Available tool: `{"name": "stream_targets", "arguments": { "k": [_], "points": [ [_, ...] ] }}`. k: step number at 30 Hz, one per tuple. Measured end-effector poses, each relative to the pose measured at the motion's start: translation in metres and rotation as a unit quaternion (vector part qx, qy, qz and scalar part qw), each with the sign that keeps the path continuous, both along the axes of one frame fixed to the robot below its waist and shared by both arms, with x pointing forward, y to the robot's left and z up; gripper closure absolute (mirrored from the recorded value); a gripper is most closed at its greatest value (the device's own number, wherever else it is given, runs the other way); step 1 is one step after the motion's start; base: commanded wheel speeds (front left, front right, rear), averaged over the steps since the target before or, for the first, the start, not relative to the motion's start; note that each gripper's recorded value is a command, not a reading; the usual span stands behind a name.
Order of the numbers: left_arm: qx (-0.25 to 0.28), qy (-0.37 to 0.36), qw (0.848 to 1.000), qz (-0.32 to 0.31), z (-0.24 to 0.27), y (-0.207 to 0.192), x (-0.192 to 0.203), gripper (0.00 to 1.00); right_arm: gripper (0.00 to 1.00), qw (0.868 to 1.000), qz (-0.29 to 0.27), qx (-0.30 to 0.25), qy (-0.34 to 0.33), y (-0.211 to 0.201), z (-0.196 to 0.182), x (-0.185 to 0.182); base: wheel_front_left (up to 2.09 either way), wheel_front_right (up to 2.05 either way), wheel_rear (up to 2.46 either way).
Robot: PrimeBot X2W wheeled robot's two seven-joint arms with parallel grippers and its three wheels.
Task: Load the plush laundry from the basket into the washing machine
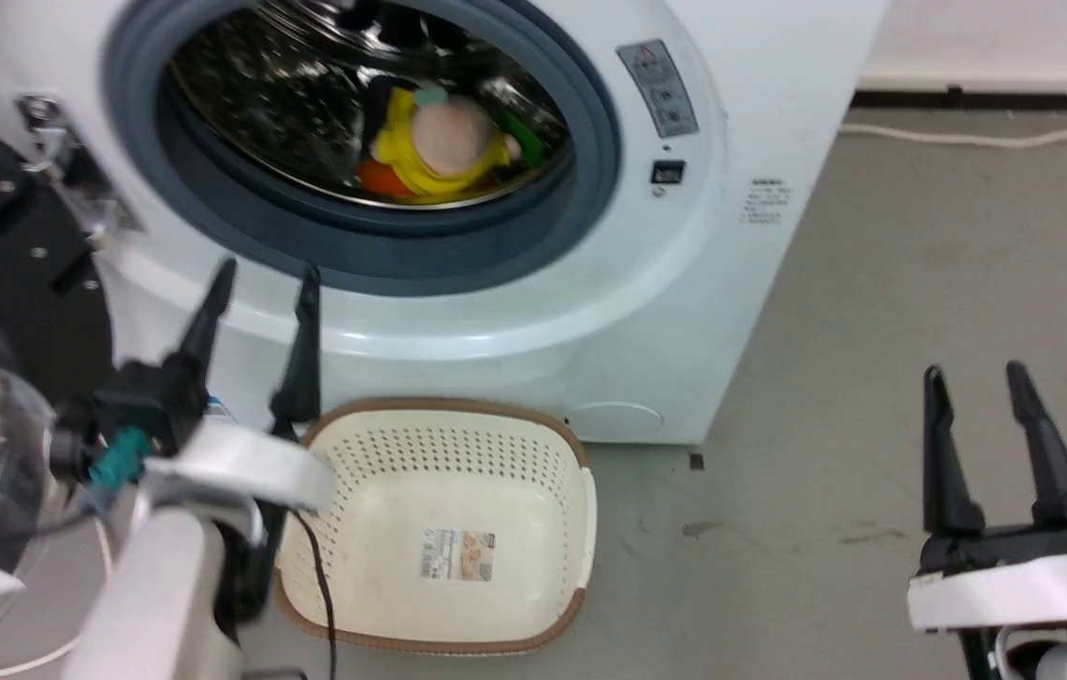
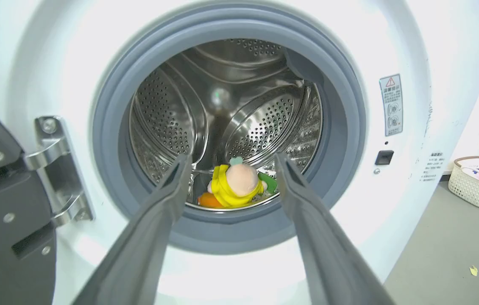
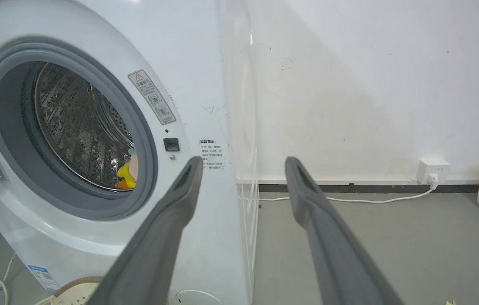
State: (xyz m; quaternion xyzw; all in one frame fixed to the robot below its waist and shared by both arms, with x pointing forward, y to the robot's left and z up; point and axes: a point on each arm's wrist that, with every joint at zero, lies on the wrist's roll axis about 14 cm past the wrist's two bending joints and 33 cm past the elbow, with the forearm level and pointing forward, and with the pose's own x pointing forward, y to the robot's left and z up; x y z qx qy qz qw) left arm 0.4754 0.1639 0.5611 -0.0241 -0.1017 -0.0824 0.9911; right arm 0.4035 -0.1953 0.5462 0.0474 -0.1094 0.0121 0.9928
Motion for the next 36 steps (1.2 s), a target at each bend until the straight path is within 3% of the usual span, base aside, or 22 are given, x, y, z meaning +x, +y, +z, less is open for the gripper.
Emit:
{"name": "stream_targets", "arguments": {
  "k": [11, 19, 28, 29, 36],
  "points": [
    [0.0, 0.071, 0.997, 0.036, -0.053, -0.001, -0.09, 0.0, 0.0, 0.999, 0.041, 0.002, 0.009, 0.028, -0.004, -0.021, 0.0, 0.0, 0.0],
    [0.008, 0.087, 0.996, 0.029, -0.065, -0.008, -0.101, 0.0, 0.0, 0.997, 0.051, 0.009, 0.054, 0.035, -0.032, -0.035, 0.0, 0.0, 0.0],
    [0.016, 0.092, 0.995, 0.039, -0.07, -0.008, -0.103, 0.0, 0.0, 0.996, 0.053, 0.011, 0.064, 0.036, -0.038, -0.036, 0.0, 0.0, 0.0],
    [0.019, 0.093, 0.995, 0.04, -0.071, -0.008, -0.104, 1.0, 1.0, 0.996, 0.053, 0.011, 0.065, 0.037, -0.039, -0.036, 0.0, 0.0, 0.0],
    [0.019, 0.095, 0.995, 0.039, -0.071, -0.009, -0.104, 1.0, 1.0, 0.996, 0.053, 0.01, 0.064, 0.036, -0.038, -0.036, 0.0, 0.0, 0.0]
  ]
}}
